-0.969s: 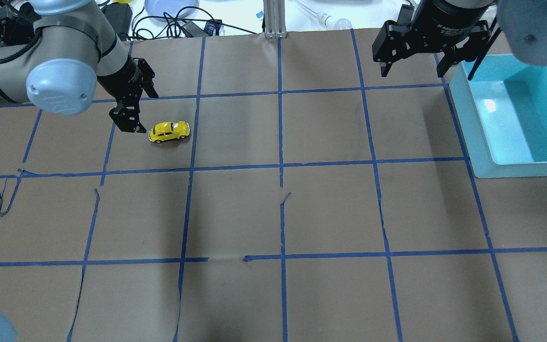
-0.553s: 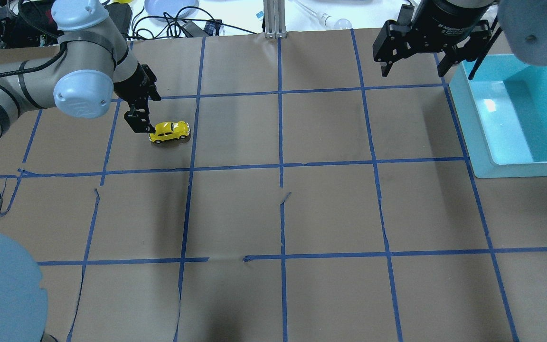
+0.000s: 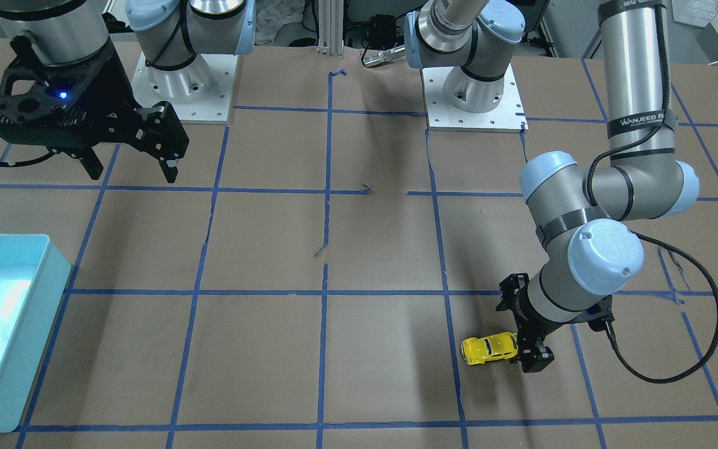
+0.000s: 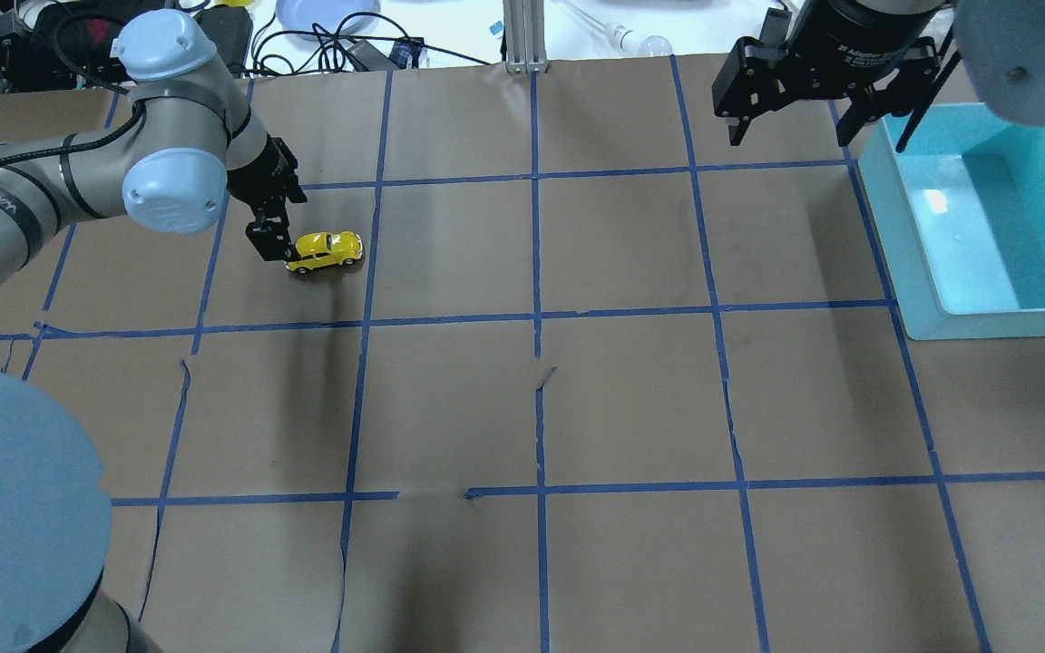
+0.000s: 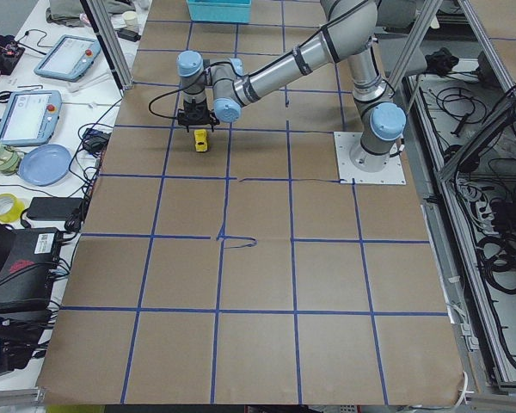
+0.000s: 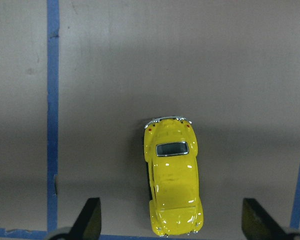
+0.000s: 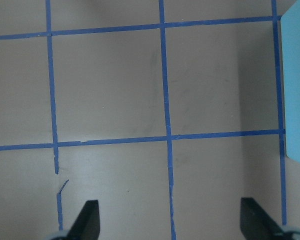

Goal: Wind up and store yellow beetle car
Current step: 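Close the left gripper on the yellow car and lift it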

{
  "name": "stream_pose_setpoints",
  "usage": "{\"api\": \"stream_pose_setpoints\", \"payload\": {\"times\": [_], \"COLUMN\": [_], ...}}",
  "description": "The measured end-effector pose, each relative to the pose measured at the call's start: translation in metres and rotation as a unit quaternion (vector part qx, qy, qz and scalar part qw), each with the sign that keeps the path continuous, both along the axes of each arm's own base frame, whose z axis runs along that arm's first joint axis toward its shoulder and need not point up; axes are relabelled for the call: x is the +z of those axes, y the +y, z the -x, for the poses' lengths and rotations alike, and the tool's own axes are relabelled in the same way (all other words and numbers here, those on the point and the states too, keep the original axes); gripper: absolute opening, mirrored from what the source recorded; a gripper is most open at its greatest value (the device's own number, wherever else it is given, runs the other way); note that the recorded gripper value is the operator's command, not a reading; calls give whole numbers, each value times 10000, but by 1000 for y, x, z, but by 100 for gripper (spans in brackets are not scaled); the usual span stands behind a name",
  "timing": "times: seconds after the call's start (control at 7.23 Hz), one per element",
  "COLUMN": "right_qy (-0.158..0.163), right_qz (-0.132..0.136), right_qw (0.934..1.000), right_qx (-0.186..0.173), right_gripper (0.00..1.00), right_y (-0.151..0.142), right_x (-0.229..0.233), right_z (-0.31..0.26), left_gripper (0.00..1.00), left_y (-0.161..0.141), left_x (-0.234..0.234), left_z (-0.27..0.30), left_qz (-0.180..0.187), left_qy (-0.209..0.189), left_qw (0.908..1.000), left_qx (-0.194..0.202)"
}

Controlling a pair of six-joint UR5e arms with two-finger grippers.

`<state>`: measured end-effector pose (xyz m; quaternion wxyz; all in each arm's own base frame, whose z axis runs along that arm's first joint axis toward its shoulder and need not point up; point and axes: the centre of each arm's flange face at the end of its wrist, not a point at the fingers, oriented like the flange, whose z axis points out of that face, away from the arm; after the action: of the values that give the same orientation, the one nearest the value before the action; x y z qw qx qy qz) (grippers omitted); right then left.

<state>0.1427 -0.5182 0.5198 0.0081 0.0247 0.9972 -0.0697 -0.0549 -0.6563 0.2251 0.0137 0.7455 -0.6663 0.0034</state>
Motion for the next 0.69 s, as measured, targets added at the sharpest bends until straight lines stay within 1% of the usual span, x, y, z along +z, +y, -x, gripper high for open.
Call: {"api": "stream_pose_setpoints", "payload": {"times": [0.28,0.69], "right_qy": [0,0], "right_qz": [-2,-7], "right_qw": [10000,10000], "right_qx": [0,0], "right_gripper": [100,100], "right_y": [0,0], "right_x": [0,-1], "right_z": [0,0], "left_gripper": [100,100], "left_y": [-2,-2], "left_x": [-20,-32], "left_z": [0,0], "left_qz": [-124,-220], "left_qy": [26,45], "left_qw": [9998,9996], "left_qx": [138,158]}}
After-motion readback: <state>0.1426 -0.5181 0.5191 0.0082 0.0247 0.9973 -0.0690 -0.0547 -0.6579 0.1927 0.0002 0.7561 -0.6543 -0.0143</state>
